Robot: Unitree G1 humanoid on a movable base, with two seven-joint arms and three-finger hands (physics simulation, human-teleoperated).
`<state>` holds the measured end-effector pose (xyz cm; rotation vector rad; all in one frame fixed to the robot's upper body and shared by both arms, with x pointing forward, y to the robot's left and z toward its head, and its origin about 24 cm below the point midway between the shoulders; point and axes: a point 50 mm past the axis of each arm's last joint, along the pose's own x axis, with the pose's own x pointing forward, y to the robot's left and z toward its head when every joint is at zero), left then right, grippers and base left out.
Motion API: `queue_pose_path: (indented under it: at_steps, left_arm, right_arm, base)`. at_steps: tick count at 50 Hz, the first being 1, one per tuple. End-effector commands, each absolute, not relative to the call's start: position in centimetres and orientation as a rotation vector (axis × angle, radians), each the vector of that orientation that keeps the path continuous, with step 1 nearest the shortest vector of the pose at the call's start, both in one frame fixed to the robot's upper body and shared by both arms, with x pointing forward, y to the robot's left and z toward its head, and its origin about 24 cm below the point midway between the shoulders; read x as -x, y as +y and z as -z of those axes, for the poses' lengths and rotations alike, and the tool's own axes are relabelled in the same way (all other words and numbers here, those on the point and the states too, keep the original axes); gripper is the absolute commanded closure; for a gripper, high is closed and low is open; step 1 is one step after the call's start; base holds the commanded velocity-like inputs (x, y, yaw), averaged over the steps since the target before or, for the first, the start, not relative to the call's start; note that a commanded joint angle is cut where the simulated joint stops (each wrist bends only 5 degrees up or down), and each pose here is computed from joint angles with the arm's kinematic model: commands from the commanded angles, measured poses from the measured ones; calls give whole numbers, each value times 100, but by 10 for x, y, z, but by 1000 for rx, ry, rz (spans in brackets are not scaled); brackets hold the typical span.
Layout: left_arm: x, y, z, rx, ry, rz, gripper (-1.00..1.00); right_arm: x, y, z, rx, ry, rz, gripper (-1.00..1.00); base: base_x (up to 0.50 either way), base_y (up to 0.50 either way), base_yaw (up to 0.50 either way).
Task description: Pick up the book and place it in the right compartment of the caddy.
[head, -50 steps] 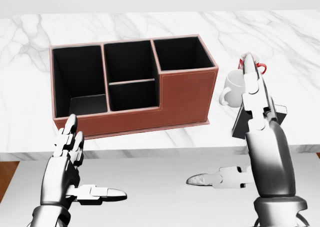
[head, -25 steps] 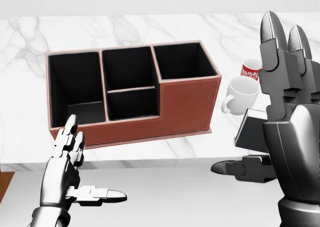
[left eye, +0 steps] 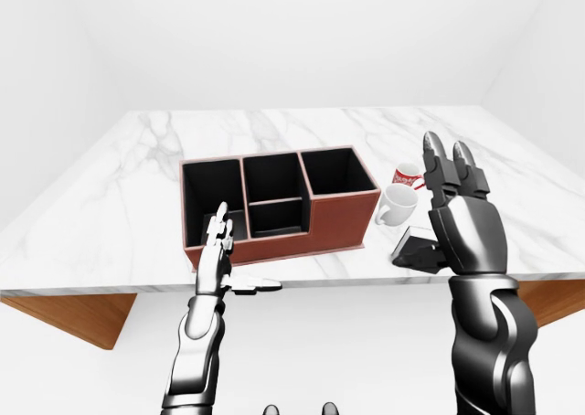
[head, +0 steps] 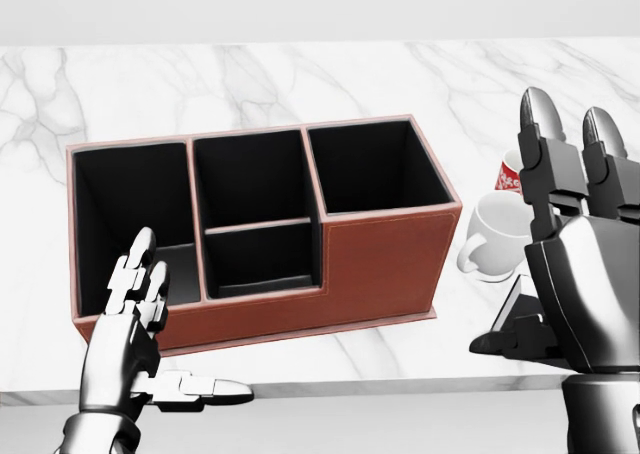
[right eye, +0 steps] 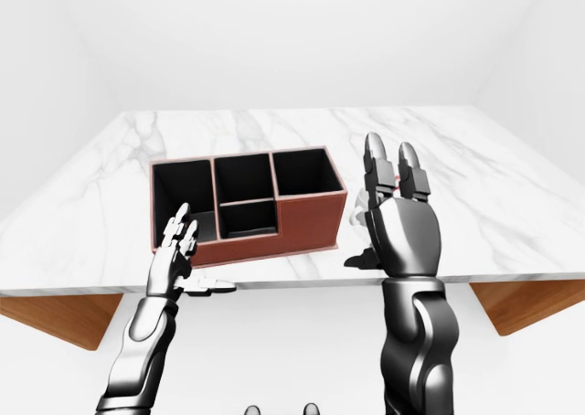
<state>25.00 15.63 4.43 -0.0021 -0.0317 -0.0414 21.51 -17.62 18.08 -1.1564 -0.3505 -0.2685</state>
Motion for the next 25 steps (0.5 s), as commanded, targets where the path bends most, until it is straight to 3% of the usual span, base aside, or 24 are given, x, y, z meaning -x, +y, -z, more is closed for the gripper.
queue_pose_path:
  at_steps: [1, 20, 25]
  left_arm:
    - [-249, 156, -45, 5, -32, 44, -100]
    - [-250, 156, -44, 7, -33, 46, -100]
    - [-251, 156, -43, 7, -34, 46, -100]
  right_arm:
    - [-216, -185, -172, 1277, -224, 248, -100]
    - [-203, -205, -151, 1419, 131, 149, -100]
    - [-200, -215, -155, 1420, 151, 178, -100]
  base:
    - [0, 0, 0]
    - [0, 0, 0]
    - [0, 0, 0]
